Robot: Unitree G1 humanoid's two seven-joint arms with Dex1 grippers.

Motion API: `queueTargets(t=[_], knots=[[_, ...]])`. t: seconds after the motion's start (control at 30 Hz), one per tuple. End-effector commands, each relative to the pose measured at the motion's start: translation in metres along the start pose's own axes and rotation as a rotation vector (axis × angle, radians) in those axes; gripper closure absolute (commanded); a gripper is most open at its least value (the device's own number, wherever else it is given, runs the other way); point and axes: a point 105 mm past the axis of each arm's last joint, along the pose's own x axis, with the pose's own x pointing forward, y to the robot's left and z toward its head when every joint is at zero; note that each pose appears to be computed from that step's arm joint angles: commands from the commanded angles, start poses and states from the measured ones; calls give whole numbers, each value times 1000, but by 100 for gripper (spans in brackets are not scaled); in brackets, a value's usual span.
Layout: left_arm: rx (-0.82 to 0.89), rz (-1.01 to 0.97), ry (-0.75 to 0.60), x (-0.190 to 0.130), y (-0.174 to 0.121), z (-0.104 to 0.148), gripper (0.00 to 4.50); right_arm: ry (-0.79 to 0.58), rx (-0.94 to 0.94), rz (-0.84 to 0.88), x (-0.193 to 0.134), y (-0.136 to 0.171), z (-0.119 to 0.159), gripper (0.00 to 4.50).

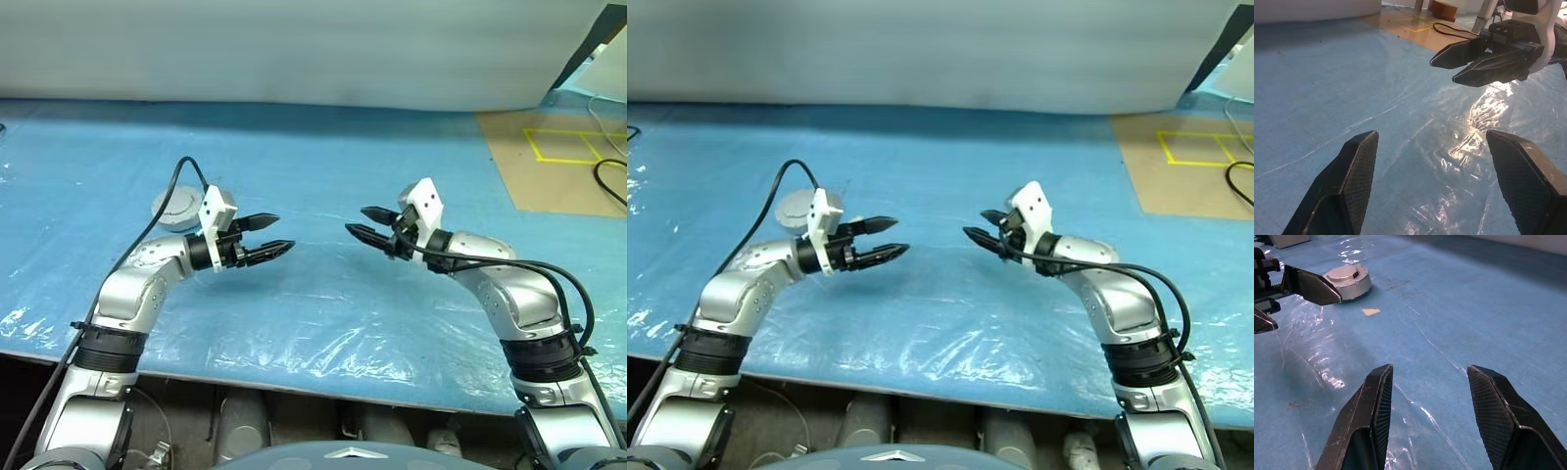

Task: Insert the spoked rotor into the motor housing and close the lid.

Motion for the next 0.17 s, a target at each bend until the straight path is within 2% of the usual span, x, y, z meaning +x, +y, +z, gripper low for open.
queueTargets(t=[0.03, 0.17], knots=[[31, 23, -29, -6, 4, 10, 78, -30, -24, 4, -1, -1, 10, 200], [33, 11, -8, -10, 1, 8, 78, -29, -21, 6, -1, 0, 10, 200]])
